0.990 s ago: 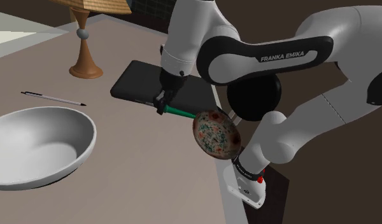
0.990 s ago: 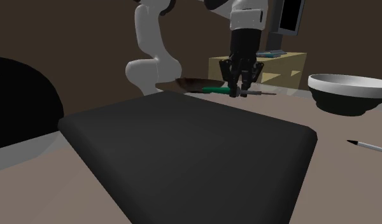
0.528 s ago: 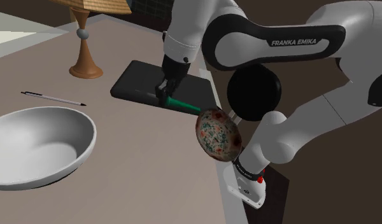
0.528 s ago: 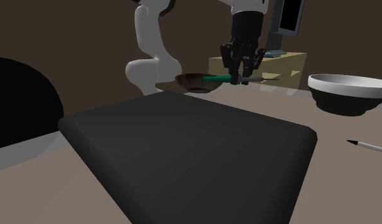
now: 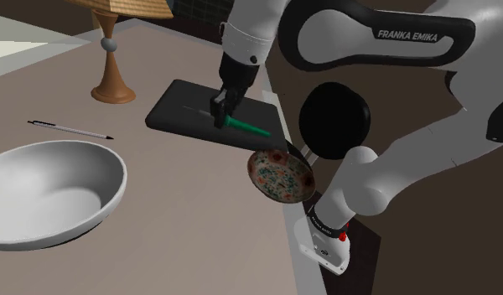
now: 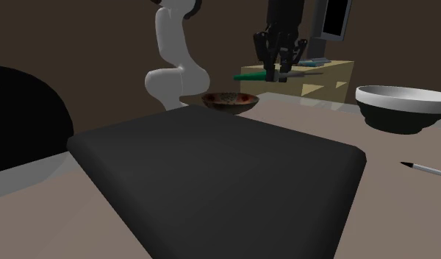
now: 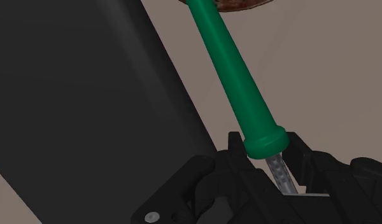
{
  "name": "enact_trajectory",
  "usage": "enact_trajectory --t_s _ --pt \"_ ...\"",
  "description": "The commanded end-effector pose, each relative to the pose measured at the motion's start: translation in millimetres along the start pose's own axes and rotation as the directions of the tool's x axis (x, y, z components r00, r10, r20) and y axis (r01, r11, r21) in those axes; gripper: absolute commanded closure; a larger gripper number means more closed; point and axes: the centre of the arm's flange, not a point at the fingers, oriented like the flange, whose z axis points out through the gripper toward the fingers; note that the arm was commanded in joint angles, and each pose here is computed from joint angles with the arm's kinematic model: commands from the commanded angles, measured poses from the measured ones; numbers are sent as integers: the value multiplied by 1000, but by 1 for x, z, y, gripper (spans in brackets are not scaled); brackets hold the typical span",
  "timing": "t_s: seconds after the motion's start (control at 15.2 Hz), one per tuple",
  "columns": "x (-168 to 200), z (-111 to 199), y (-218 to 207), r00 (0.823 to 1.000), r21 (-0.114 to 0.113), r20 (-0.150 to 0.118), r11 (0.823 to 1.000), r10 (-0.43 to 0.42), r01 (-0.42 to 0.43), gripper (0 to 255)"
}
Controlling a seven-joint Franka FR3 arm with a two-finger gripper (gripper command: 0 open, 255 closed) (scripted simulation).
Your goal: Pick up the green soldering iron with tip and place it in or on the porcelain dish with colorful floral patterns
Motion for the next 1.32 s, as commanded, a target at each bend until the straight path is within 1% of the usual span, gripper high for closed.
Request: enact_trajectory --t_s 0.0,0.66,0.73,1.25 --pt "-20 -3 3 1000 0 0 1000 0 0 255" --pt "-150 -16 24 1000 0 0 1000 0 0 255" --pt "-170 -18 28 1000 0 0 1000 0 0 255" --pt "-174 24 23 1000 0 0 1000 0 0 255"
